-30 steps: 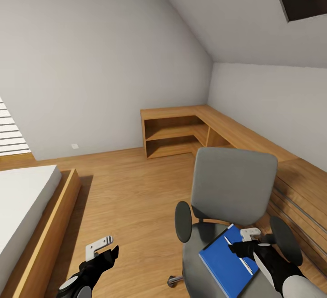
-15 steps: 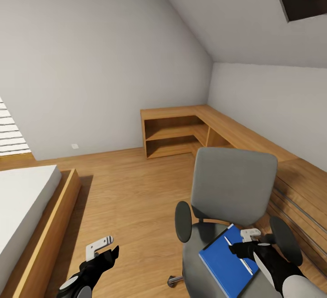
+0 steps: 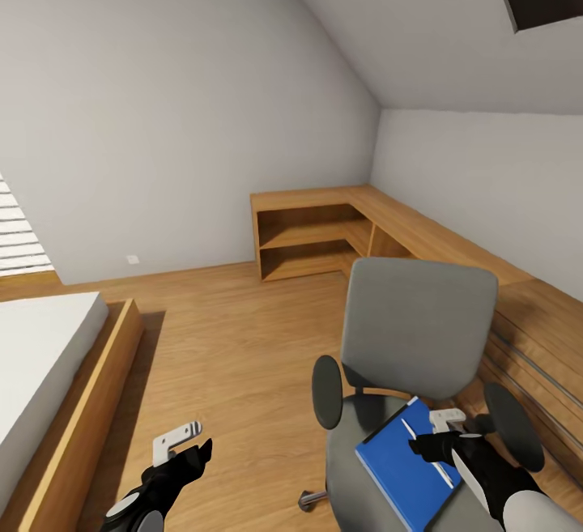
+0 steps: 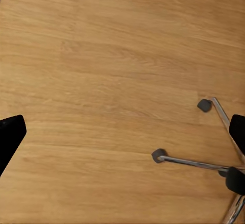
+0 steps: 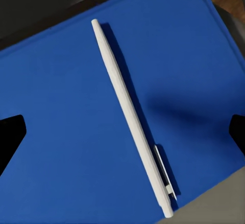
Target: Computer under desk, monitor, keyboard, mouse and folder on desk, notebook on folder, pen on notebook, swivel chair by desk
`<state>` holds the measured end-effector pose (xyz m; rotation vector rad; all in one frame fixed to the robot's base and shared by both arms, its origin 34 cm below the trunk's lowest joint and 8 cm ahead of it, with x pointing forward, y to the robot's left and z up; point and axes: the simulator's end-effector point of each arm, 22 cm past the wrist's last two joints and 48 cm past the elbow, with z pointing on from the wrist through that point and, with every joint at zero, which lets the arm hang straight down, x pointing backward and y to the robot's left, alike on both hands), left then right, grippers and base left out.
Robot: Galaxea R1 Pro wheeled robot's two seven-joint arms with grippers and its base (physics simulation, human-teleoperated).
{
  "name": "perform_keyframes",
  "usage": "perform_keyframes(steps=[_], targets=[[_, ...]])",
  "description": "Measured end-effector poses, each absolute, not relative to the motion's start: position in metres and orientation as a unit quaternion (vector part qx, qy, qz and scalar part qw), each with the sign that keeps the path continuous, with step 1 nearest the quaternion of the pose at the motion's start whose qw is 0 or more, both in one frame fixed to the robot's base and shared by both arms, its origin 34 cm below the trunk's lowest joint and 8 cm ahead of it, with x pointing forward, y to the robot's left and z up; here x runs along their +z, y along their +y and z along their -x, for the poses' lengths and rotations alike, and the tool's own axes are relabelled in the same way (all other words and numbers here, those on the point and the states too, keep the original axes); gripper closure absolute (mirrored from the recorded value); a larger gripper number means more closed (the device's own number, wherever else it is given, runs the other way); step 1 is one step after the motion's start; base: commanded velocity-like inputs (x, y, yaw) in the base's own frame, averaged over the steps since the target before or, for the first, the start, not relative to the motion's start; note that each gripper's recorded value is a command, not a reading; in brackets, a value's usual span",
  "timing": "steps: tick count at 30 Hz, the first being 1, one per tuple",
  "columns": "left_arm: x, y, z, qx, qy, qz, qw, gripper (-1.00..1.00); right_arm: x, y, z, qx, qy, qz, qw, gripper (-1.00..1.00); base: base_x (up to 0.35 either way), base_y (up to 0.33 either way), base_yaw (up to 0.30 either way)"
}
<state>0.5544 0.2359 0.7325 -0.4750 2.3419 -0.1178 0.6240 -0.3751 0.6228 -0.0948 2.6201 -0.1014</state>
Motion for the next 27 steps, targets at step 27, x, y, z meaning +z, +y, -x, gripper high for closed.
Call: perform_keyframes(steps=[27], targets=[[0.706, 0.236, -0.554, -0.046, 0.911, 0.185, 0.365, -1.0, 0.598, -0.375, -0.624, -0.037, 0.965, 0.035, 0.257, -1.0, 0.0, 0.0, 0.0]])
